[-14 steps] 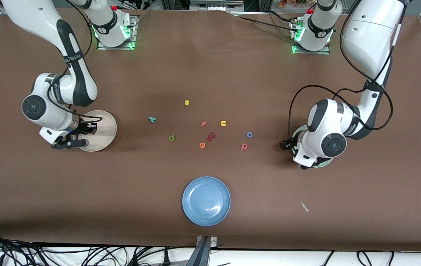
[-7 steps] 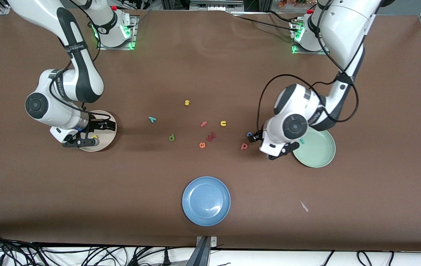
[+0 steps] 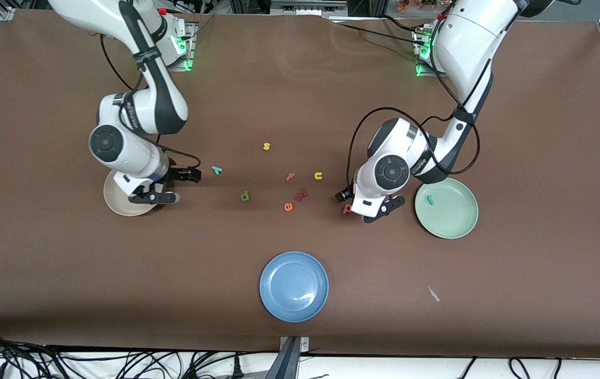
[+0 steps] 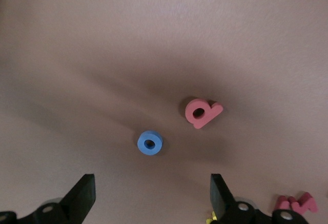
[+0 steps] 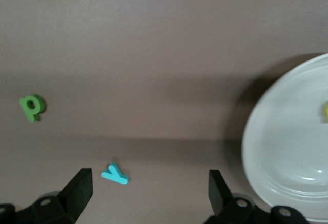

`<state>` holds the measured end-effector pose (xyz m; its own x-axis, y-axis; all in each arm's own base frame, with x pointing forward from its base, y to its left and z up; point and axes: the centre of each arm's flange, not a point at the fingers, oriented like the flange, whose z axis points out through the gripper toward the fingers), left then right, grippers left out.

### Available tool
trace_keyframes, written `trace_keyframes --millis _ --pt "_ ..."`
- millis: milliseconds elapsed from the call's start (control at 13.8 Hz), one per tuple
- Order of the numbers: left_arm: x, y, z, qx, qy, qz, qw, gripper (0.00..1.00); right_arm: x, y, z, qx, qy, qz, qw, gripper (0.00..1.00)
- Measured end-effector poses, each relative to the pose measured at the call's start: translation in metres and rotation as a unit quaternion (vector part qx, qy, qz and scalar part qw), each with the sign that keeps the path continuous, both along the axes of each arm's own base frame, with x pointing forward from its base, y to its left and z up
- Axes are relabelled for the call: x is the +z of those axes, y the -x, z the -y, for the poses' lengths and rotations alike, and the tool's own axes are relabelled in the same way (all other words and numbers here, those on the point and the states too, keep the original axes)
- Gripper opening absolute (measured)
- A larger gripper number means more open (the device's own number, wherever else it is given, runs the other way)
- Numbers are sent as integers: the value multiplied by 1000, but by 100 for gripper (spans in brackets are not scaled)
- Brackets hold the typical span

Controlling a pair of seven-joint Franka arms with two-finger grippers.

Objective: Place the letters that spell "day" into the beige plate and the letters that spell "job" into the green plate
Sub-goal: 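Reach the left gripper to the blue o while the right gripper reaches the y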

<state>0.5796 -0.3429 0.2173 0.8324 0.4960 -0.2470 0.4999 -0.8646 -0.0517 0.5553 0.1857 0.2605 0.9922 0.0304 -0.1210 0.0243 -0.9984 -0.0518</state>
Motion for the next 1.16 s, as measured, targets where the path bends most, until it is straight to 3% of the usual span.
trace_keyframes --millis 218,291,364,509,800,1164 --pt "-15 2 0 3 2 4 1000 83 -19 15 -9 61 -1 4 998 100" --pt "-20 5 0 3 1 1 1000 73 -25 19 -9 88 -3 6 996 100" --pt "-25 8 0 2 -1 0 1000 73 -31 24 -9 116 -5 10 993 100" --pt "-31 11 -2 0 -4 -2 1000 61 -43 35 -8 167 -9 15 986 100" --pt "-35 11 -3 2 -3 2 1000 60 -59 54 -19 245 -18 22 969 100" --pt "-44 9 -5 5 -1 7 1000 57 -75 75 -29 279 -19 42 959 100"
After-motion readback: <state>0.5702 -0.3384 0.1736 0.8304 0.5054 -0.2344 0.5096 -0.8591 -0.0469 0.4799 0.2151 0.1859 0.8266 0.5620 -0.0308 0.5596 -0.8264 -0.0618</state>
